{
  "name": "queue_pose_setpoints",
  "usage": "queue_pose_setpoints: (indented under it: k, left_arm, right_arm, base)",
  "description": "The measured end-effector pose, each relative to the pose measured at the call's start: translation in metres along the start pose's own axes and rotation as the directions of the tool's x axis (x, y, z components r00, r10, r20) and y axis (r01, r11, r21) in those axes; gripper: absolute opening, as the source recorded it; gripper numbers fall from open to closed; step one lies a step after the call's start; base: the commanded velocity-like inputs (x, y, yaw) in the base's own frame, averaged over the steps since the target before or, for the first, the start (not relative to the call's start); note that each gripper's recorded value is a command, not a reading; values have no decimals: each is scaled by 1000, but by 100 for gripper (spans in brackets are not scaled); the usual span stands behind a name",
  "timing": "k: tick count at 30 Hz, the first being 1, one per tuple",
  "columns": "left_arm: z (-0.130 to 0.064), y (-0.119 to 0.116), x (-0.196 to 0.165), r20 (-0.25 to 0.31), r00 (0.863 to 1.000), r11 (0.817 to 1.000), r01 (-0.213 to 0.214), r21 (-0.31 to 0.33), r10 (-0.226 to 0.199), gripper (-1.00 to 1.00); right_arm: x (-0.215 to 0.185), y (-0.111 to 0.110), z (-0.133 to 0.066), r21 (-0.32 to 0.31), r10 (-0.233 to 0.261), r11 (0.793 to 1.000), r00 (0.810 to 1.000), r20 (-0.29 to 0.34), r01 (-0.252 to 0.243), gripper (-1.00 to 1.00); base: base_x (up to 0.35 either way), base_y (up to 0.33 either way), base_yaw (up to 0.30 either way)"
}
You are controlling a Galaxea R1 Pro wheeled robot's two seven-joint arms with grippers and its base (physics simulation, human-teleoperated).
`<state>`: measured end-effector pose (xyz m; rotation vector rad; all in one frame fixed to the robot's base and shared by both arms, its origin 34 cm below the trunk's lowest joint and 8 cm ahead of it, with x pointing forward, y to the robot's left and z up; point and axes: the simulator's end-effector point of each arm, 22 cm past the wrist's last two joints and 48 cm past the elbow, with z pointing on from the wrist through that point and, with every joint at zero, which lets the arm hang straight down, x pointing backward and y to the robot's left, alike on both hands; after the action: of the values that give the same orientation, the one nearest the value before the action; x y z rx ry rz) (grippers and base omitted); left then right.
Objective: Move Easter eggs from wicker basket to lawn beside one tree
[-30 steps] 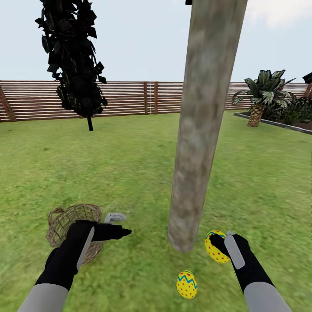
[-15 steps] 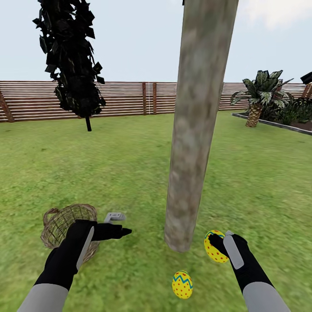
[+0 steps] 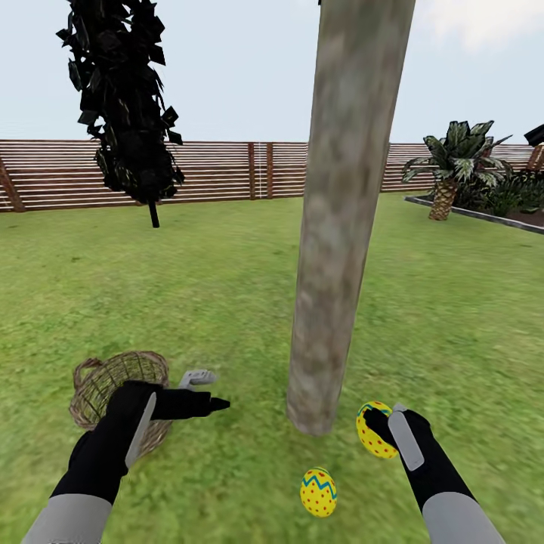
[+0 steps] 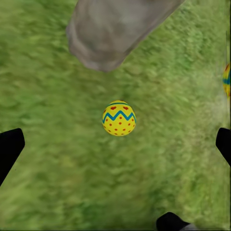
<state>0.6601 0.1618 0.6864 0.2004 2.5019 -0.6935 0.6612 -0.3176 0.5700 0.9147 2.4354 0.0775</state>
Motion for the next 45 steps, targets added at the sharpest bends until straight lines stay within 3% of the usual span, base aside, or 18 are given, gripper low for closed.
queue_pose_setpoints:
  k: [6, 10, 14, 31, 34, 36, 45]
  left_arm:
    - [-2, -1, 13, -17, 1000, 994, 2, 106, 0, 100]
    - [-8, 26, 18, -15, 1000, 997, 9, 76, -8, 100]
    - [1, 42, 36, -41, 998, 996, 60, 70, -57, 100]
    - [26, 50, 56, -39, 998, 995, 59, 84, -56, 100]
    - [30, 52, 61, -40, 998, 995, 58, 84, -55, 100]
    - [33, 54, 64, -41, 998, 995, 57, 83, -54, 100]
    - [45, 61, 78, -42, 998, 995, 55, 81, -52, 100]
  right_arm:
    - [8, -7, 11, 8, 4, 1000, 1000, 2, -4, -100]
    - [14, -12, 19, 14, 3, 1000, 1000, -3, -3, -100]
    - [20, -14, 26, 13, 3, 1000, 1000, -6, -3, -100]
    - [50, -32, 60, 32, 16, 999, 1000, -6, -16, -100]
    - [55, -30, 64, 29, -7, 1000, 1000, 2, 7, -100]
    - [53, -29, 69, 30, -13, 999, 999, 41, 12, -100]
    - [72, -40, 91, 53, -18, 998, 999, 46, 16, -100]
  base:
    - [0, 0, 0]
    - [0, 0, 0]
    - [-192, 0, 0]
    - [-14, 0, 0]
    - [0, 0, 0]
    - [0, 0, 0]
    - [0, 0, 0]
